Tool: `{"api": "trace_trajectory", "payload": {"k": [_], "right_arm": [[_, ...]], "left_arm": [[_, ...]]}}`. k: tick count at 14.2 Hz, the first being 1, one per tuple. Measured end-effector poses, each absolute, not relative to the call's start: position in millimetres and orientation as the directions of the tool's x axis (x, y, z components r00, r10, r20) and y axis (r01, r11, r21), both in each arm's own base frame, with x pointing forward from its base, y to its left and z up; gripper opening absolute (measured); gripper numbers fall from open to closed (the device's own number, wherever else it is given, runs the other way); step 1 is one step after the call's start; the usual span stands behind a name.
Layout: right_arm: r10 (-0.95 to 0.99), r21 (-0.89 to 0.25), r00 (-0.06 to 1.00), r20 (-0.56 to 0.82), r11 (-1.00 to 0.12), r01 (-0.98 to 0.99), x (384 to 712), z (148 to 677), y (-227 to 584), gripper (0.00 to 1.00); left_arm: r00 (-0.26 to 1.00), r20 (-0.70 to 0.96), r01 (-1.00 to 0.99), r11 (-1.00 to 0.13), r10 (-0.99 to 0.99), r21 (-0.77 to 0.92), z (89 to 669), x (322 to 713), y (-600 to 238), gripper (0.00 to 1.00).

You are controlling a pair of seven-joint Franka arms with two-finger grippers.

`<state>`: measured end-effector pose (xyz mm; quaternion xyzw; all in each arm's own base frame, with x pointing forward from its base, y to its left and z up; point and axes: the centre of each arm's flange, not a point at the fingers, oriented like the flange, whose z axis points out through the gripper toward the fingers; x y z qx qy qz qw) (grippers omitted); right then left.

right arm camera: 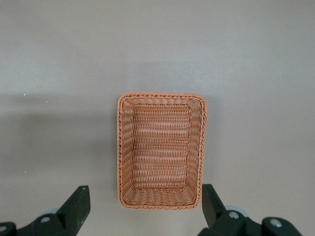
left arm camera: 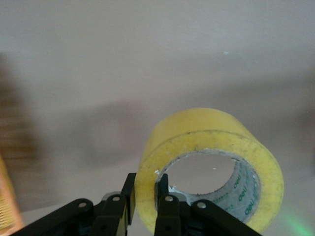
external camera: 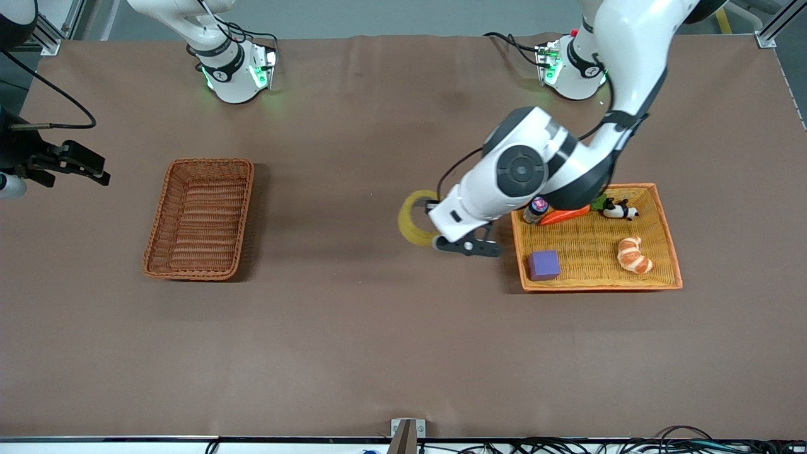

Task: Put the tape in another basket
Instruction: 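Carry the tape with the left gripper while the right gripper reaches over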

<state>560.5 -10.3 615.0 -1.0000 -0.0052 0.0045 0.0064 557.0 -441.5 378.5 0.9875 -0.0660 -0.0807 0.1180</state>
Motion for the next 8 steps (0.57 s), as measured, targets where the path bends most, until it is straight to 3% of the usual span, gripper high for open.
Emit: {"api": "trace_trajectory", "payload": {"k": [4,8], "right_arm": [[0.01,-0.013,1.0,-0.01,-1.0,0.01,561,614,-10,1.0],[0.01,-0.012,1.0,-0.013,-1.0,0.009,564,606,-11,1.0]], "left_arm": [[0.981,-0.112,-0.126,-0.962,-0.157,0.244,334,530,-507,0.21],[0.975,-0.037,-0.213,-0.97,-0.218,0.119,264,503,-551,0.21]]}}
